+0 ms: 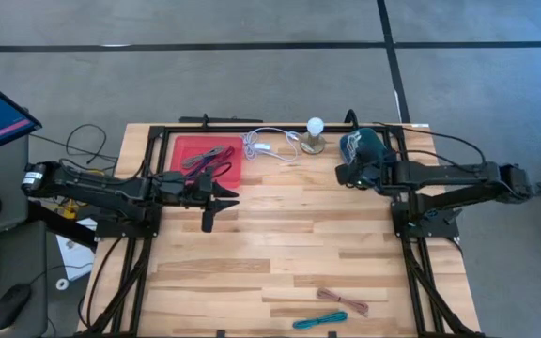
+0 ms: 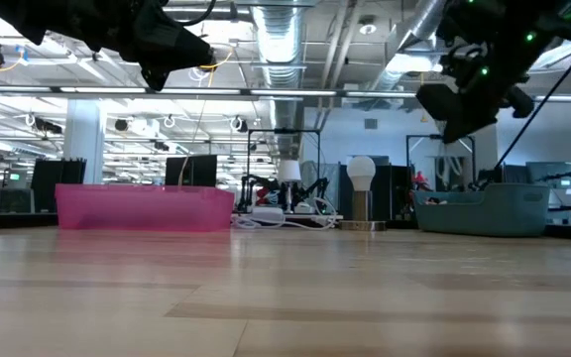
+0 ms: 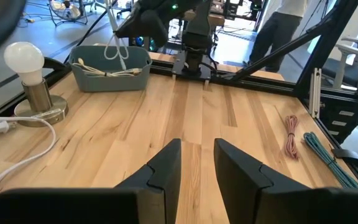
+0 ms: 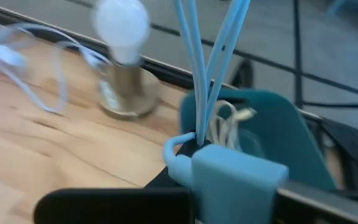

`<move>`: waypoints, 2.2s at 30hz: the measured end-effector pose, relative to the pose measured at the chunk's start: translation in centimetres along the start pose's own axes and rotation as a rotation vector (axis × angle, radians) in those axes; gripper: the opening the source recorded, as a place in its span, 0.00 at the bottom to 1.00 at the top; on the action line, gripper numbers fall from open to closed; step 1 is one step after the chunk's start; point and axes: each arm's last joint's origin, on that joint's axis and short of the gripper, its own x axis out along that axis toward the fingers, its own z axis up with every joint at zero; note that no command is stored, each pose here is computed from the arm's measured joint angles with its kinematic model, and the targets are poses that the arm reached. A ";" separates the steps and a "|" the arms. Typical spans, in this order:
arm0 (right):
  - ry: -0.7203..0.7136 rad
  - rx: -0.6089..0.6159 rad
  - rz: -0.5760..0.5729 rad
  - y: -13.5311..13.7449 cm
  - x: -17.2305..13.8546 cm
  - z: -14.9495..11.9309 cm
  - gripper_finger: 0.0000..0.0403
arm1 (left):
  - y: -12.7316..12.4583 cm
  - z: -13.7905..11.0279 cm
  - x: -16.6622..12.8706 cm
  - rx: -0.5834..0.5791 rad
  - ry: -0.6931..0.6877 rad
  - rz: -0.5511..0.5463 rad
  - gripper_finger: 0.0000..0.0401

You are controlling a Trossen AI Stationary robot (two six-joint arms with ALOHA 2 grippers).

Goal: Pick & Place USB Port
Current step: Put the light blue charger cable into the blue bin, then put the light pink charger cable into the blue bin

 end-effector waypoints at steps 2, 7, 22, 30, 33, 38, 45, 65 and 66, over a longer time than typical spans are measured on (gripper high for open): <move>0.029 0.004 -0.037 -0.5 0.4 -0.1 0.00 | 0.0 0.0 0.0 0.000 0.000 0.000 0.24; 0.105 -0.002 -0.099 -1.5 1.3 -0.2 0.00 | 0.0 0.0 0.0 0.000 0.000 0.000 0.24; 0.297 0.004 -0.214 -3.9 2.3 -0.8 0.00 | 0.0 0.0 0.0 0.000 0.000 0.000 0.24; 0.350 0.032 -0.192 -4.1 2.6 -0.8 0.01 | 0.0 0.0 0.0 0.000 0.000 0.000 0.24; 0.361 0.040 -0.189 -4.2 2.6 -0.8 0.06 | 0.0 0.0 0.0 0.000 0.000 0.000 0.24; 0.365 0.035 -0.203 -4.5 2.8 -0.7 0.16 | 0.0 0.0 0.0 0.000 0.000 0.000 0.24; 0.356 -0.016 -0.183 -4.4 2.7 -0.1 0.28 | 0.0 0.0 0.0 0.000 0.000 0.000 0.24; 0.070 -0.338 0.613 3.5 -5.3 3.6 0.25 | 0.0 0.0 0.0 0.000 0.002 -0.004 0.24; 0.075 -0.364 0.657 3.8 -5.9 3.2 0.24 | -0.1 0.0 0.0 0.000 0.003 -0.004 0.24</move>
